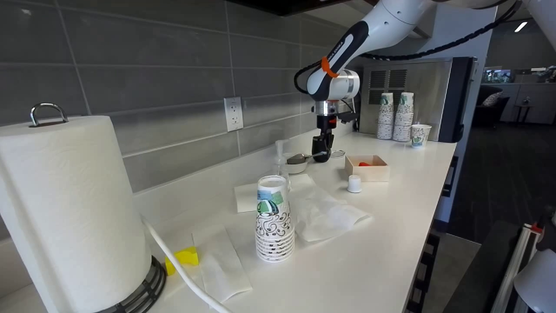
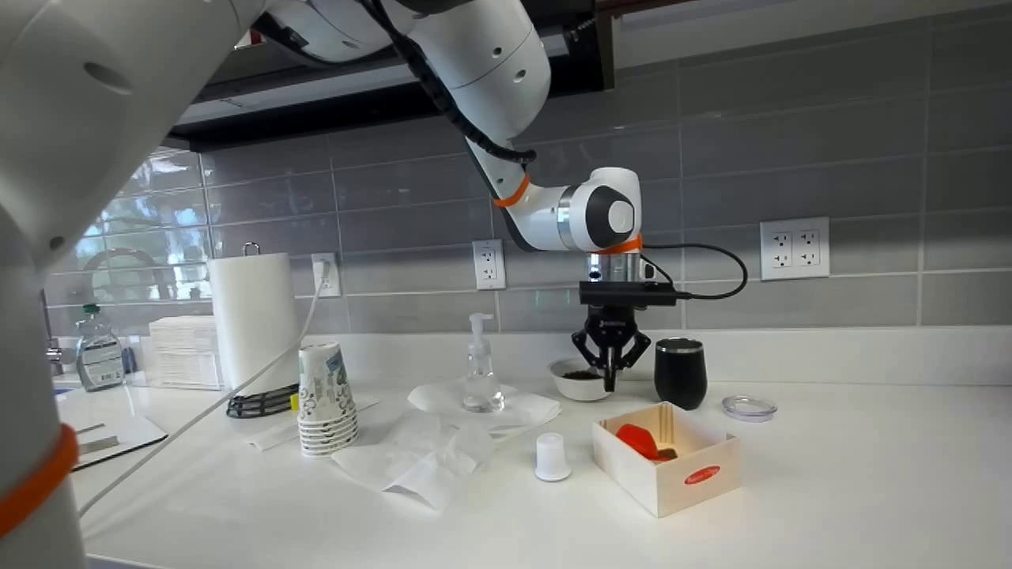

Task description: Use the spatula to stir the contents in the white bowl.

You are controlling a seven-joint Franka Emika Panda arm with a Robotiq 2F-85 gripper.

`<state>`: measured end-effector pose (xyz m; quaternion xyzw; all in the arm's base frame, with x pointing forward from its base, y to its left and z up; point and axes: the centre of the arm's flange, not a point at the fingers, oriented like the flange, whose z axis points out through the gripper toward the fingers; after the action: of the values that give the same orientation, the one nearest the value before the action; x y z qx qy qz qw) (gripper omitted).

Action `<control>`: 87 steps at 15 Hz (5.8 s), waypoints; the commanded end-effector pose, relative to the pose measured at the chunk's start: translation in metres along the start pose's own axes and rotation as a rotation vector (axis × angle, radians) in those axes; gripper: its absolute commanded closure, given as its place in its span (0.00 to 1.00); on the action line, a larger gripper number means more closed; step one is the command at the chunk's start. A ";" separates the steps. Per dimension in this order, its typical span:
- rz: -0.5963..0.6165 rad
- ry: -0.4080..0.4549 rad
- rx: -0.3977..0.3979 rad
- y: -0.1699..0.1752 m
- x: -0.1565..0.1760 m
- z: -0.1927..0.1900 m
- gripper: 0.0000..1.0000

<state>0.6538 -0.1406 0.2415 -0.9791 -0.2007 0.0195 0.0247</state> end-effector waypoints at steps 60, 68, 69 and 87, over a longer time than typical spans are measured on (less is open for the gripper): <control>0.253 -0.160 -0.073 -0.074 0.028 -0.041 0.99; 0.443 -0.176 -0.203 -0.059 0.026 -0.028 0.99; 0.454 -0.189 -0.217 -0.059 0.027 -0.026 0.99; 0.315 -0.204 -0.056 -0.060 0.028 -0.036 0.99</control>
<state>0.6462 -0.0687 0.2764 -0.9856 -0.0791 0.1475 -0.0236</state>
